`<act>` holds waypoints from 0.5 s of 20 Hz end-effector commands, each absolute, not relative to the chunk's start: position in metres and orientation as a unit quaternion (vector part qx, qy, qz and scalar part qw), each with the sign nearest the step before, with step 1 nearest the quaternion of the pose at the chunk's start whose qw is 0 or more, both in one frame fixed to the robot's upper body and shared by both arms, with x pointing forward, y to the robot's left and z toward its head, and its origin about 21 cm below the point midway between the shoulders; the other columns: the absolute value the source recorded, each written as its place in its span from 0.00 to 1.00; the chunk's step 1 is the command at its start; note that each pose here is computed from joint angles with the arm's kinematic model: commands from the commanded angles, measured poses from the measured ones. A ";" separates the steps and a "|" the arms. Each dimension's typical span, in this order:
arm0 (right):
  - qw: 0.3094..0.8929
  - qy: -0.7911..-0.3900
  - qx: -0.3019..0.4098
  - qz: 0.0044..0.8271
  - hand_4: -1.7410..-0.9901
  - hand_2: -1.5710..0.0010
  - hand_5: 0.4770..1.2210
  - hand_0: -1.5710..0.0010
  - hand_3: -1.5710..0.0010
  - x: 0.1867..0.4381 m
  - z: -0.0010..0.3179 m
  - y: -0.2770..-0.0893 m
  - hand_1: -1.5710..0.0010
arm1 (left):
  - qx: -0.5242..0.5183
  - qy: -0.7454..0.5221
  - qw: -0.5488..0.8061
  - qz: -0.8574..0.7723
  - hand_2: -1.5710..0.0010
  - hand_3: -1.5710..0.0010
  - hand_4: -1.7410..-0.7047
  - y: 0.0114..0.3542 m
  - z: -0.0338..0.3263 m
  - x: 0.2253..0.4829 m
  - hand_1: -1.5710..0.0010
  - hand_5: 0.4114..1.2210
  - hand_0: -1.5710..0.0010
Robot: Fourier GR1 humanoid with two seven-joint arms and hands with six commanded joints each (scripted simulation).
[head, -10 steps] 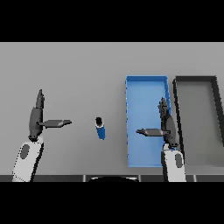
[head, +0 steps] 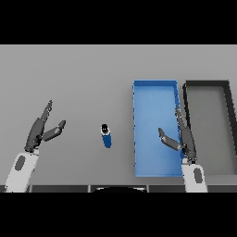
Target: Pick up the blue pipe and place it into the blue bin.
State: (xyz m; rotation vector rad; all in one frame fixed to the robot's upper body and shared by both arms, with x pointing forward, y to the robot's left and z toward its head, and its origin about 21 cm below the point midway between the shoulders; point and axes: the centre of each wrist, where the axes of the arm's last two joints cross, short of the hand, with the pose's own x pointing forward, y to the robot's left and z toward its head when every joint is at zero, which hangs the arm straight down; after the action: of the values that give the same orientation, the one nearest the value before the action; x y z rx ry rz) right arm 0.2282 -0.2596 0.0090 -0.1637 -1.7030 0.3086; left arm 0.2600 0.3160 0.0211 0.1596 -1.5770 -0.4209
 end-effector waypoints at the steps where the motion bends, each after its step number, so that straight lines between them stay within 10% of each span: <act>1: 0.651 -0.742 -0.076 0.139 0.73 1.00 0.20 1.00 1.00 0.228 0.010 -0.262 1.00 | 0.070 -0.699 0.684 -0.196 1.00 1.00 0.75 0.319 0.024 0.262 1.00 0.22 1.00; 10: 0.649 -0.742 -0.073 0.151 0.75 1.00 0.19 1.00 1.00 0.228 0.014 -0.255 1.00 | -0.034 -0.675 0.674 -0.297 1.00 1.00 0.67 0.304 0.031 0.242 1.00 0.15 1.00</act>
State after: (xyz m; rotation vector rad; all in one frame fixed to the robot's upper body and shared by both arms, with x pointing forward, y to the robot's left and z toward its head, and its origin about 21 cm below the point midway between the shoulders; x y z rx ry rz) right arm 0.2283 -0.2553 0.0139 -0.1656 -1.6867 0.3441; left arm 0.2423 0.3033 0.0311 -0.0794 -1.5215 -0.6702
